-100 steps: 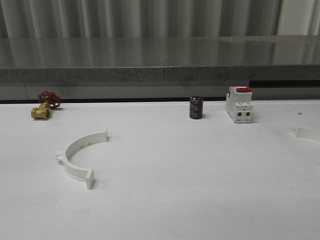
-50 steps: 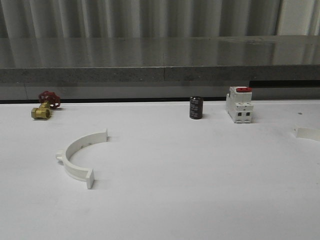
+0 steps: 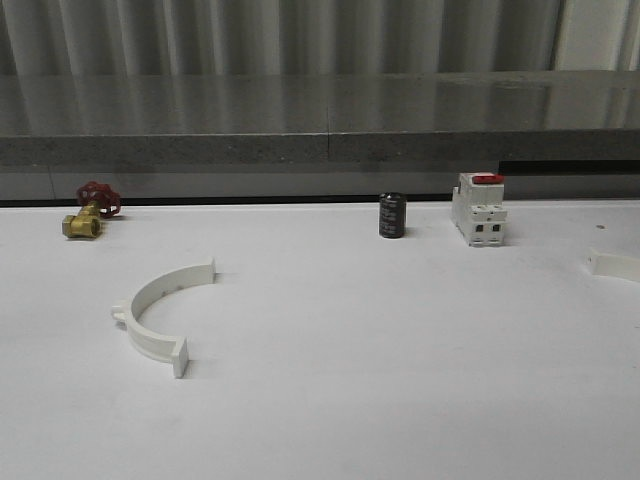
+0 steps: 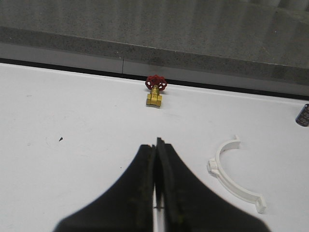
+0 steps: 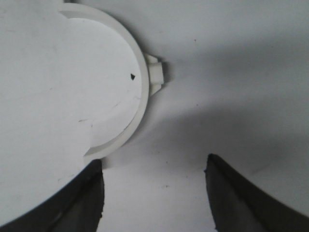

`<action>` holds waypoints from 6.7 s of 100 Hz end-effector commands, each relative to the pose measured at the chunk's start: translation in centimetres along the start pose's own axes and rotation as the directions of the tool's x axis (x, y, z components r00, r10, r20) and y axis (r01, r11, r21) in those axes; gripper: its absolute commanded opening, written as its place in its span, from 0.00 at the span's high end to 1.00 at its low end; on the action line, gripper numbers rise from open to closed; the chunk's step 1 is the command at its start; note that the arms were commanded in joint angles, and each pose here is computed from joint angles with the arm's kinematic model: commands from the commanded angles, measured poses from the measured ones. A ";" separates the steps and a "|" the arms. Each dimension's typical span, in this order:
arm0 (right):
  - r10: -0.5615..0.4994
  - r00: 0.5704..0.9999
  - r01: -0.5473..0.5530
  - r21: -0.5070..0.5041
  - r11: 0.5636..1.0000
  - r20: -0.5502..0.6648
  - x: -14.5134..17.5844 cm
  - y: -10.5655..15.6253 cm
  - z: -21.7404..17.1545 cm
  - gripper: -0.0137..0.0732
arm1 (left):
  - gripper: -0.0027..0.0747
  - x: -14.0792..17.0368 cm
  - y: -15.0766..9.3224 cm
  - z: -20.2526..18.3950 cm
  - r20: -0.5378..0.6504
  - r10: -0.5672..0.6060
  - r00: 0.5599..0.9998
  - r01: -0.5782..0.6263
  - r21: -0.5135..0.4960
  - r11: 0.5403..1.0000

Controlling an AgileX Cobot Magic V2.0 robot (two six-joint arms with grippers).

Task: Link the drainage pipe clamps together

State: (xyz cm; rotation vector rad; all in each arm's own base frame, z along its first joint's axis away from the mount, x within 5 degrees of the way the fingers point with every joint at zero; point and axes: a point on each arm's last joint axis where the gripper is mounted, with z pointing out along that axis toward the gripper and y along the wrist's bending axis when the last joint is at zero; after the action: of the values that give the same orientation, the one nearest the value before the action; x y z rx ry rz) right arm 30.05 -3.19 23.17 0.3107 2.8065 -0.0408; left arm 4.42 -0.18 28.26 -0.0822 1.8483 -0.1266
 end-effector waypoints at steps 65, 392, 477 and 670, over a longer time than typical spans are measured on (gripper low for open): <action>0.026 0.999 -0.026 -0.005 1.000 -0.044 -5.2 0.3 5.9 0.80 | 0.99 -1.4 -0.2 -0.2 0.092 0.002 0.996 -0.003 0.013 1.000; -0.240 0.964 0.250 -0.082 0.965 0.113 -0.5 23.5 -7.8 0.91 | 0.99 -1.4 -0.2 -0.2 0.092 0.002 0.996 -0.003 0.013 1.000; -0.136 0.949 0.193 -0.179 0.965 0.285 4.7 3.9 -9.7 0.91 | 0.99 -1.4 -0.2 -0.2 0.092 0.002 0.996 -0.003 0.013 1.000; 0.048 0.204 0.232 -0.096 0.968 0.978 24.1 -2.1 -6.0 0.92 | 0.99 -1.4 -0.2 -0.2 0.092 0.002 0.996 -0.003 0.013 1.000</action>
State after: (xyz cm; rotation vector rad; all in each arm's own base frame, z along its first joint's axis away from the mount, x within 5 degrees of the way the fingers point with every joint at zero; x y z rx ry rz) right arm 5.66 0.18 19.63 -0.0079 1.5922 0.0432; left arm 4.43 -0.17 28.17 -0.0796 1.8525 -0.1227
